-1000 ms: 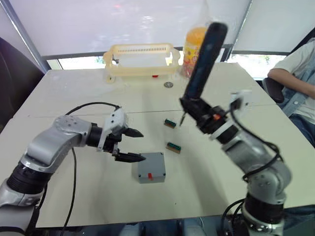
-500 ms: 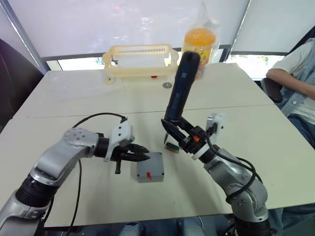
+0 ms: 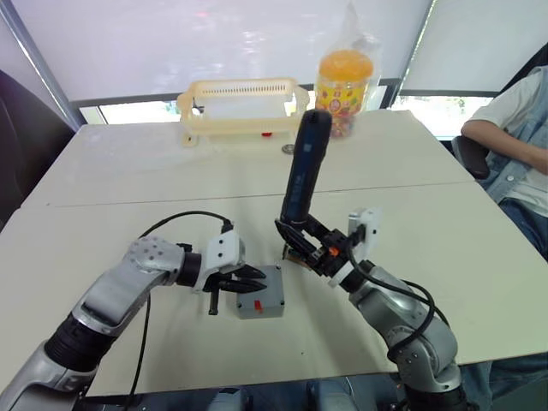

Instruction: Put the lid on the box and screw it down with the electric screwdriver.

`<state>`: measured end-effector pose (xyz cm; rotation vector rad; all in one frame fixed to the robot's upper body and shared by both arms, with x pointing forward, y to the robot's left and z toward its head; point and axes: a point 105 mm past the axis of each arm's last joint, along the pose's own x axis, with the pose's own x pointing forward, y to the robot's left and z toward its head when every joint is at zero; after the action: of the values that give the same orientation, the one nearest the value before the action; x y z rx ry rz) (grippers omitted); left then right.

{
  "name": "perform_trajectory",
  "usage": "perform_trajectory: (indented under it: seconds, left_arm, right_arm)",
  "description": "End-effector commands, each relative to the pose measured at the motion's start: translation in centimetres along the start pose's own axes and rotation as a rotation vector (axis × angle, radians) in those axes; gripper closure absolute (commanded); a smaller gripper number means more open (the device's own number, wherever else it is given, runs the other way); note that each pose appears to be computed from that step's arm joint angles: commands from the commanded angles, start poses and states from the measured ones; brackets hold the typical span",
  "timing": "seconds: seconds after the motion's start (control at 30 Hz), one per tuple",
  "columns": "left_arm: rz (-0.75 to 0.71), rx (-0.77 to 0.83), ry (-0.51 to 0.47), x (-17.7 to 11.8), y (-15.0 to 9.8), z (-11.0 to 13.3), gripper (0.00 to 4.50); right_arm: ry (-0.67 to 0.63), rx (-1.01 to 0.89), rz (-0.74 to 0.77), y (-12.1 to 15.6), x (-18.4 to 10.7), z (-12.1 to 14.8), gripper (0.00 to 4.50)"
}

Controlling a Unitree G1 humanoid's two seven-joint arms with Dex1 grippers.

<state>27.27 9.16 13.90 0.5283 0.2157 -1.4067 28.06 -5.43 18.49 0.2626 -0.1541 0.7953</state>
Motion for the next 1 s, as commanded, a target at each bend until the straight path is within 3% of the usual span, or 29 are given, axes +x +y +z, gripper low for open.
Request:
perform_trajectory:
  seconds: [0.03,1.0]
  left_arm:
    - [-0.006,-0.045,0.042,0.2,-0.2,-1.5,3.7]
    - [0.0,-0.057,0.038,0.4,-0.5,-1.6,3.7]
  right_arm:
    - [-0.092,-0.043,0.057,1.6,0.0,2.1,2.81]
    - [-0.085,-0.04,0.051,1.2,0.7,1.2,2.81]
